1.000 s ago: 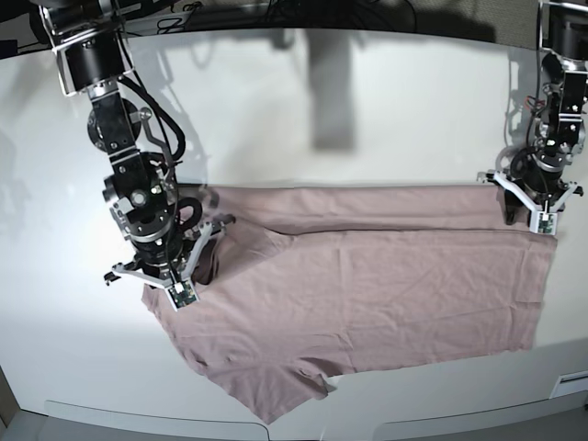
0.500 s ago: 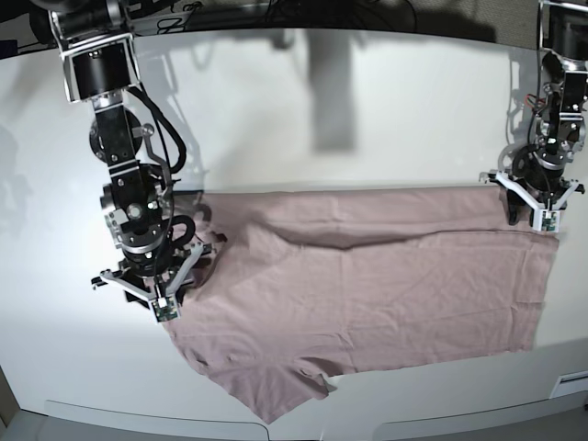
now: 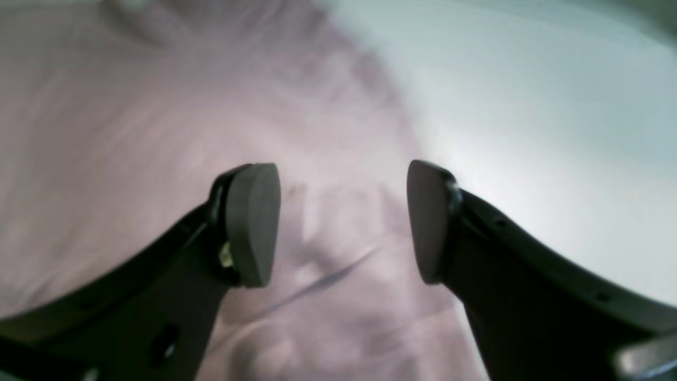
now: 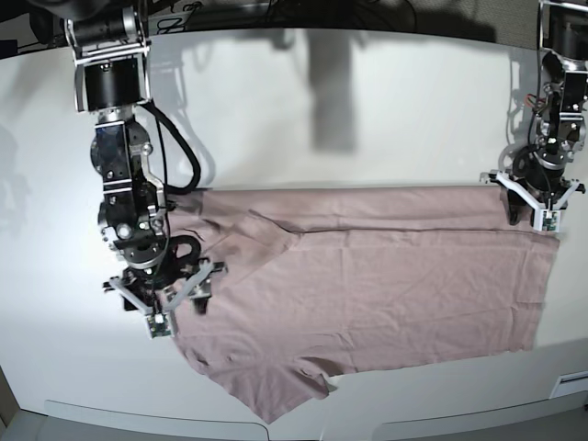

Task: Fold the T-shirt properly
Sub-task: 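Lay the folded collar edge down across the shirt body with both grippers, then open both grippers and regrasp the folded edge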

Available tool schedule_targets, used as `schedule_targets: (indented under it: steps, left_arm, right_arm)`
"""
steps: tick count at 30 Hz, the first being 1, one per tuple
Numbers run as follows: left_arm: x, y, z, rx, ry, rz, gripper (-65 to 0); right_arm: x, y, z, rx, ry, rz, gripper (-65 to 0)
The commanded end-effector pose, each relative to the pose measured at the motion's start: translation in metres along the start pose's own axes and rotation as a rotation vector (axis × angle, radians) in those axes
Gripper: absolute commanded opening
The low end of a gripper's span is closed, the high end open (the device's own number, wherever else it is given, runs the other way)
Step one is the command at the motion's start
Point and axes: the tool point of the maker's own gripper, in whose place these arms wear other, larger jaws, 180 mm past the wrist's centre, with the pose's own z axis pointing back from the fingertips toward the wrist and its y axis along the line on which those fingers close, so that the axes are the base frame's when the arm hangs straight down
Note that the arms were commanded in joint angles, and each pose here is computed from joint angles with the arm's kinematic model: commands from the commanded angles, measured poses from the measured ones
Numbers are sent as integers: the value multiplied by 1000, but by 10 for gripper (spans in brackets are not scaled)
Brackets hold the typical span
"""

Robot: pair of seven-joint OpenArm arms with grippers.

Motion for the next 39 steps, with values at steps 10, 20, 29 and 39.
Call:
schedule_targets:
  steps: [10, 20, 29, 39]
  left_arm:
    - [-2, 12, 1, 25, 23, 15, -420]
    - [-16, 3, 8, 9, 26, 114, -420]
    - [-45, -1, 18, 3, 99, 57, -421]
    - [-73, -3, 29, -2, 191, 54, -423]
  right_arm:
    - [-51, 24, 16, 80, 35, -26, -273]
    - [-81, 13, 27, 39, 64, -46, -273]
    - [-114, -5, 32, 47, 158, -140, -273]
    - [-143, 14, 43, 132, 239, -179, -273]
